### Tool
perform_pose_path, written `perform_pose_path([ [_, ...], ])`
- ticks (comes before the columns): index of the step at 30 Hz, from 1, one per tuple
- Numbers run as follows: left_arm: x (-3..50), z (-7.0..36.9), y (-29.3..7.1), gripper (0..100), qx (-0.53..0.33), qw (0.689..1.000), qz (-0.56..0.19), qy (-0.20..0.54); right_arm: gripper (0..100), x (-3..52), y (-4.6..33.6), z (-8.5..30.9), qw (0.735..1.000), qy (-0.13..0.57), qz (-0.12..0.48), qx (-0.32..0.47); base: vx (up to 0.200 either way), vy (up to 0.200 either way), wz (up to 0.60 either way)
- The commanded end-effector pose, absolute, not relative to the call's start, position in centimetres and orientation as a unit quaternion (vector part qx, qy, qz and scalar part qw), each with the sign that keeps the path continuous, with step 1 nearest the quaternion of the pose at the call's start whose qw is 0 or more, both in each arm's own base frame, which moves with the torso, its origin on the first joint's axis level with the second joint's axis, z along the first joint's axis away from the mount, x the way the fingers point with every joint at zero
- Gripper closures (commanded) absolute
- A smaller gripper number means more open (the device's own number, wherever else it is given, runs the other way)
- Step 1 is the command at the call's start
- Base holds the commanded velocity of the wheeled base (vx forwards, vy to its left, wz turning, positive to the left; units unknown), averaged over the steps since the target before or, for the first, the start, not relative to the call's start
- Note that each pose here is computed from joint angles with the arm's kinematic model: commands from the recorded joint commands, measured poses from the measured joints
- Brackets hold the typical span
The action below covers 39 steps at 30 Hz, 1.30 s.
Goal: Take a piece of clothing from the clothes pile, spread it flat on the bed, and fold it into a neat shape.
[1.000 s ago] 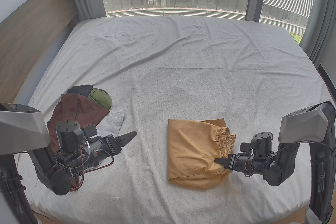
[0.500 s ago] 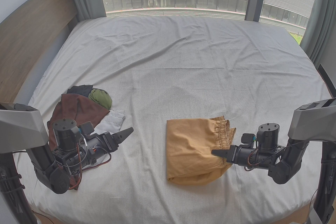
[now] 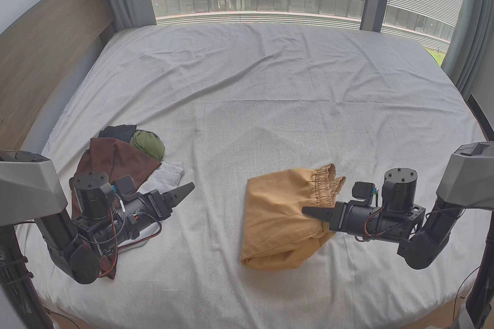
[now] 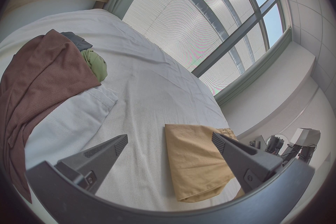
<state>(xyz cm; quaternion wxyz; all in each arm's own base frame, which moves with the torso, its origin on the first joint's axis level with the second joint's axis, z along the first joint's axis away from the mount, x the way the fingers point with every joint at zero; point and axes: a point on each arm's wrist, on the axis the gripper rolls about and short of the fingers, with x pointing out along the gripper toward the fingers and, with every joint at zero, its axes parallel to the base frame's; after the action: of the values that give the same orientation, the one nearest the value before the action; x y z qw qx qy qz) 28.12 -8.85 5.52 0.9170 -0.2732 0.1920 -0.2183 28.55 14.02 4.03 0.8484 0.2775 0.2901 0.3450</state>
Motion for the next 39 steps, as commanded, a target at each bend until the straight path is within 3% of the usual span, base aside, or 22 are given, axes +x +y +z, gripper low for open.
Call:
perform_pose_path([
  [1,28.1,5.6,-8.8,0,-0.274,0.917,-0.218,0.189,100,28.3,14.4,6.2,0.851,0.259,0.364,0.277,0.0,0.0,0.0],
  [13,28.0,5.8,-8.5,0,-0.275,0.918,-0.215,0.187,100,29.0,15.9,9.7,0.848,0.22,0.394,0.278,0.0,0.0,0.0],
  [28,28.1,5.8,-8.5,0,-0.276,0.918,-0.217,0.187,100,34.3,17.7,16.5,0.85,0.189,0.403,0.281,0.0,0.0,0.0],
  [39,28.0,5.7,-8.4,0,-0.277,0.917,-0.215,0.189,100,39.4,18.8,16.9,0.847,0.199,0.398,0.291,0.0,0.0,0.0],
])
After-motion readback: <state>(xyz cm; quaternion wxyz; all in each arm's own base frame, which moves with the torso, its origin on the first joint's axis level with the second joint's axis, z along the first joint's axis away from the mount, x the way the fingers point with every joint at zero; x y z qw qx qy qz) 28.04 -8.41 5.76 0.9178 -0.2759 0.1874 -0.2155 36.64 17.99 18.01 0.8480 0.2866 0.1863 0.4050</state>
